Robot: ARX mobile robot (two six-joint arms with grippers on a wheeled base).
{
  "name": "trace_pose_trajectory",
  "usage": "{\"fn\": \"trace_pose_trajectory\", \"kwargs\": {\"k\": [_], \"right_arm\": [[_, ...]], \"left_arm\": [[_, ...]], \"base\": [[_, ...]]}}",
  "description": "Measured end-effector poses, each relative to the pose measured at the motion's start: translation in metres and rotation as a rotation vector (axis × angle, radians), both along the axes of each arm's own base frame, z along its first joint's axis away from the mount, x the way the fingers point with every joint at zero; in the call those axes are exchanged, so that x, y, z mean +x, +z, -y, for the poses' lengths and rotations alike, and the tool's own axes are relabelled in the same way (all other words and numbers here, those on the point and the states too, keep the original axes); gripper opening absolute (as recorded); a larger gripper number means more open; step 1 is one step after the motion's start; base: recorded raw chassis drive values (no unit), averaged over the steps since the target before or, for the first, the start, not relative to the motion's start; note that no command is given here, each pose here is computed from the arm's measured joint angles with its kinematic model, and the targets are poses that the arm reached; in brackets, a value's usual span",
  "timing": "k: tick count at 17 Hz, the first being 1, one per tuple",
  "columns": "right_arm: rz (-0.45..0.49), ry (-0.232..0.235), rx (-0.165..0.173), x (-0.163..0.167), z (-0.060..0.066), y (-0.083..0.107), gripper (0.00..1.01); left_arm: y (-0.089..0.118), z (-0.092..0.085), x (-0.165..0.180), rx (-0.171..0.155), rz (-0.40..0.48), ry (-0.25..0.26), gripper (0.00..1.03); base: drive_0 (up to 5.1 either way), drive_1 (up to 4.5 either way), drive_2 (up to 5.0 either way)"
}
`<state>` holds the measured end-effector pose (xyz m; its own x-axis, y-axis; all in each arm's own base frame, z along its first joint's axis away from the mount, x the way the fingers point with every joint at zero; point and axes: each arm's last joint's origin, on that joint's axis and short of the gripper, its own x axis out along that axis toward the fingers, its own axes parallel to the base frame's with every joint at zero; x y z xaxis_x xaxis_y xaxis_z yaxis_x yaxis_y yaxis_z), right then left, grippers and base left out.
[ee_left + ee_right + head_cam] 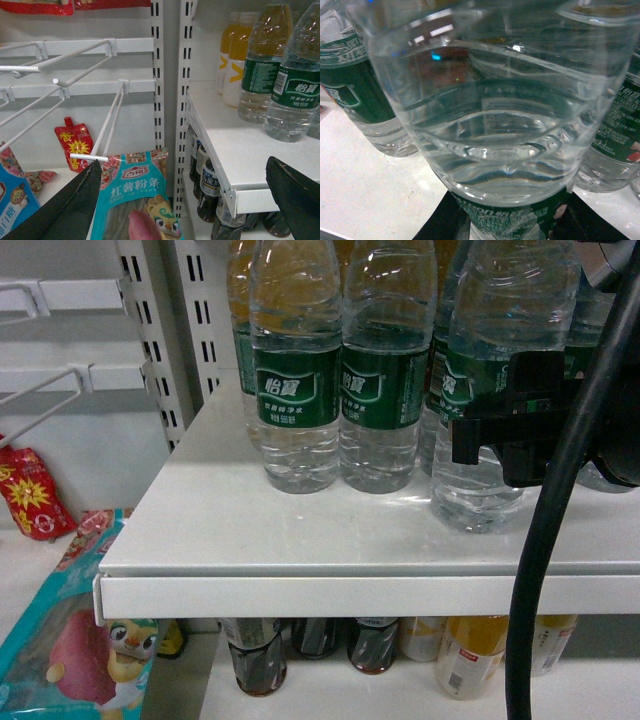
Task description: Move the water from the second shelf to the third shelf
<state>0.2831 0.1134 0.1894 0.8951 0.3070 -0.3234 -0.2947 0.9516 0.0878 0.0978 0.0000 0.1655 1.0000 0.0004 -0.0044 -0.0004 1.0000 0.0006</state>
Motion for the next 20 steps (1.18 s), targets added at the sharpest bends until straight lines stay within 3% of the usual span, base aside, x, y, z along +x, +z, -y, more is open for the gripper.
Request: {"fn": "trace_pose_trajectory", "kwargs": {"k": [4,5,10,11,20], "right_arm": [[-0.002,-0.001,-0.001,0.0001,0.0,0.0,0.32],[-0.003,-0.002,-0.003,0.0,0.0001,-0.0002,0.39],[0.0,-0.038,-0.009,0.0053,0.0032,-0.0006,0.95],[0.004,-0.039,-0.007,0.006,0.0031,0.0004,1.0],[0.012,-0.037,-0.002,0.0077,0.0027,0.0032,0.98]], "left_arm": [[0.0,0.0,0.0,0.0,0.0,0.0,0.98],[0.0,0.0,0.0,0.0,0.0,0.0,0.98],[0.0,0.0,0.0,0.0,0.0,0.0,0.98],[0.0,0.0,0.0,0.0,0.0,0.0,0.98],[0.0,0.0,0.0,0.0,0.0,0.0,0.98]], "base": [[0.0,0.0,0.0],[0.0,0.0,0.0],[0.0,0.0,0.0],[0.0,0.0,0.0],[0.0,0.0,0.0]]}}
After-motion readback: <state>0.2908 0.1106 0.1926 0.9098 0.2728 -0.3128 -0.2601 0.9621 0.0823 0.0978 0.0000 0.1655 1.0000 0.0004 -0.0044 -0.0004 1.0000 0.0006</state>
